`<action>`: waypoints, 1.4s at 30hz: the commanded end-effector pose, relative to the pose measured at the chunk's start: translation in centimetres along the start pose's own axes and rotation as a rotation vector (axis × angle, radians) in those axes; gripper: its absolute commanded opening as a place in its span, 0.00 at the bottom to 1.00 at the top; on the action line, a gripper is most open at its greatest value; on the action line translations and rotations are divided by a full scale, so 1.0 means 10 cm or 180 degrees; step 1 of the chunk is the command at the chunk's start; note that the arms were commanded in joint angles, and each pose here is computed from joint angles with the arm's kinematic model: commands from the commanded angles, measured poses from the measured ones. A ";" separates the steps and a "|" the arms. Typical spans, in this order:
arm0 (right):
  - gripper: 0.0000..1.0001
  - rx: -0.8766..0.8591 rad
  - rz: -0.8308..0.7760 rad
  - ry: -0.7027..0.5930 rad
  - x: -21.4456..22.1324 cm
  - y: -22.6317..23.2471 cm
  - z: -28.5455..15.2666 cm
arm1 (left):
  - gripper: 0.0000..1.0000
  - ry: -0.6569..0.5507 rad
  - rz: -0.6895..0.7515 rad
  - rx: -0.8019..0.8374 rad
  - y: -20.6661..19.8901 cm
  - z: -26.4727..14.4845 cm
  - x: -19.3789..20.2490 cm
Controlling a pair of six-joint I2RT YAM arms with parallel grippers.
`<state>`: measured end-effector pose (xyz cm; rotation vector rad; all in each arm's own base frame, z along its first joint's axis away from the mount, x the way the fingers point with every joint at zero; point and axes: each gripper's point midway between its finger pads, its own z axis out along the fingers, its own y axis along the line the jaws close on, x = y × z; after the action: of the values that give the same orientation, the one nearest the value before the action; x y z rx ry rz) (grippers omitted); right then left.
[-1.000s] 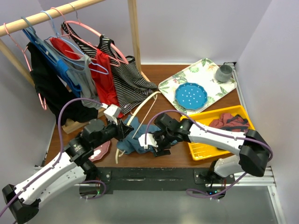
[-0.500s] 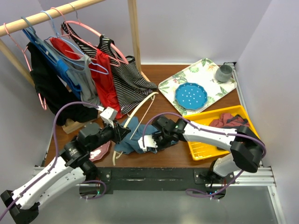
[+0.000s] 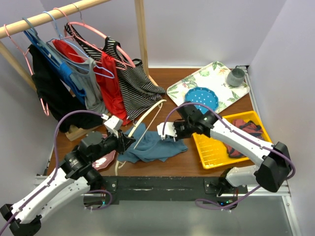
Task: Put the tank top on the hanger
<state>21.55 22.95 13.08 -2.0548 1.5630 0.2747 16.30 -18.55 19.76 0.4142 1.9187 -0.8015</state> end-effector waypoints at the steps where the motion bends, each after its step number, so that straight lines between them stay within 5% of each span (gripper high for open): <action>1: 0.00 0.0096 -0.0203 0.0179 0.13 -0.16 -0.33 | 0.00 -0.0247 0.0167 0.0264 -0.19 -0.05 -0.29; 27: 0.00 0.0926 -0.0033 0.0292 0.53 -1.08 -1.00 | 0.00 -0.0107 0.0340 0.1107 -0.65 -0.15 -0.27; 42: 0.00 0.0981 -0.0104 -0.0032 0.28 -1.23 -1.13 | 0.00 0.0061 0.0367 0.1291 -0.74 -0.10 -0.19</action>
<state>31.30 15.99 21.66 -1.8728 1.5554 0.0297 12.59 -22.31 21.23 0.7142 1.8469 -1.0634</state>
